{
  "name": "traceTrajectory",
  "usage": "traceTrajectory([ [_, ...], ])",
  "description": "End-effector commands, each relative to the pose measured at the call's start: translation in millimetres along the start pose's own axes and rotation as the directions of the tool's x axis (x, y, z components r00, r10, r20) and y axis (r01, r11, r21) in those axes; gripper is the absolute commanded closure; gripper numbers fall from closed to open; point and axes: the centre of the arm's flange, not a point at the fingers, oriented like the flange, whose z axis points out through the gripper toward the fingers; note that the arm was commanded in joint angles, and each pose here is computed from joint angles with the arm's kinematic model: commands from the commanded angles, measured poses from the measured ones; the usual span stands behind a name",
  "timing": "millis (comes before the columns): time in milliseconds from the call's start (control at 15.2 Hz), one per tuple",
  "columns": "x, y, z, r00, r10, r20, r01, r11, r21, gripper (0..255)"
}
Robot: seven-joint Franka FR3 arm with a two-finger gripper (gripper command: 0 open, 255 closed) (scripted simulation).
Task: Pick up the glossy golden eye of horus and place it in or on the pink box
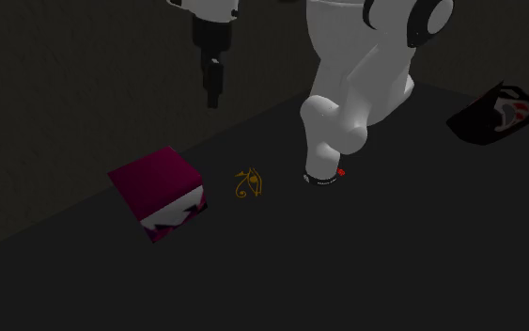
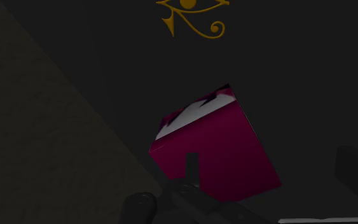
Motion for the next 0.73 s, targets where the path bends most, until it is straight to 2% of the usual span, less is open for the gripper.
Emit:
traceTrajectory([
  [0,0,0,0,1.000,0.000,0.000,0.000,1.000,0.000,0],
  [660,-28,1,126,0.990,0.118,0.079,-0.119,0.993,0.002,0],
])
